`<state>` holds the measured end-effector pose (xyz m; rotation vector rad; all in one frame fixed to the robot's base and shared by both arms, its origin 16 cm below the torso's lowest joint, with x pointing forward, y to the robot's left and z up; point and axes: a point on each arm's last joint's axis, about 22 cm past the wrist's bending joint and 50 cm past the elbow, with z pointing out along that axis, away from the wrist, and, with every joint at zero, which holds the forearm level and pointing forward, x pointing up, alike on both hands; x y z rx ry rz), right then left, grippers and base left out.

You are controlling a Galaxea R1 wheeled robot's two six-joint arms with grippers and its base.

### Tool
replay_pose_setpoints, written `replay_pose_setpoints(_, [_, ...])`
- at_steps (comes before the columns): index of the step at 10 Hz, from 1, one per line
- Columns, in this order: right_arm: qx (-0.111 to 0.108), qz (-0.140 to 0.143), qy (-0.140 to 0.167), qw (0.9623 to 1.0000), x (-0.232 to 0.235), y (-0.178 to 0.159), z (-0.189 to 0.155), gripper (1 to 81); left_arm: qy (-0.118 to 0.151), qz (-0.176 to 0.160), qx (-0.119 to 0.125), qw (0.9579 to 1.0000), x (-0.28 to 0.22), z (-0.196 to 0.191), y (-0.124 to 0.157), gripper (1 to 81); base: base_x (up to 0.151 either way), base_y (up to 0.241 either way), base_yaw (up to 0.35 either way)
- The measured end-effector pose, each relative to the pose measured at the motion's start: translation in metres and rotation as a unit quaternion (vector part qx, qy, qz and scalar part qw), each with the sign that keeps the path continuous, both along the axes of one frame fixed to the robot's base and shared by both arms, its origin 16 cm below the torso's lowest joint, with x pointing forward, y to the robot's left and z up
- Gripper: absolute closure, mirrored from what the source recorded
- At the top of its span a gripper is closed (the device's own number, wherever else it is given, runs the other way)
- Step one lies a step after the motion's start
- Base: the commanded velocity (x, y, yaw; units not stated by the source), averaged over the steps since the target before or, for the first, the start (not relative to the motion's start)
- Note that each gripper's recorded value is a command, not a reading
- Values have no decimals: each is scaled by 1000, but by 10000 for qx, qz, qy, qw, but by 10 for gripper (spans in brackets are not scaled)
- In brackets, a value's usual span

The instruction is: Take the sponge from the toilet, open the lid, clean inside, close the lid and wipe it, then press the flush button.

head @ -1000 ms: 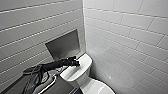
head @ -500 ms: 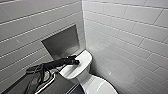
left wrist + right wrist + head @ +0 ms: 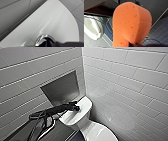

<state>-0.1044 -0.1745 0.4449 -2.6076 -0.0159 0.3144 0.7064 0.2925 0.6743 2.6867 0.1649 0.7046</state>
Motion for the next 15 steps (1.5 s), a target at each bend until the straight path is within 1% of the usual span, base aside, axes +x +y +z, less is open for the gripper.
replay_pose_setpoints(5, [2, -1, 0, 10000, 0, 0, 0, 811, -45, -32, 51, 10000, -1, -2, 2, 811, 0, 0, 0])
replay_pose_setpoints(8, [7, -6, -5, 10000, 0, 1, 0, 811, -39, -141, -24, 9999, -6, 2, 2, 811, 0, 0, 0])
replay_pose_setpoints(12, [14, -9, -4, 10000, 0, 3, 0, 811, 74, -439, -413, 9982, -32, 29, 6, 811, 0, 0, 0])
replay_pose_setpoints(14, [14, -9, -4, 10000, 0, 3, 0, 811, 69, -486, -674, 9965, -38, 58, 9, 811, 0, 0, 0])
replay_pose_setpoints(15, [14, -8, -2, 10000, 0, 3, 0, 811, 39, -549, -755, 9956, -43, 70, 9, 811, 0, 0, 0])
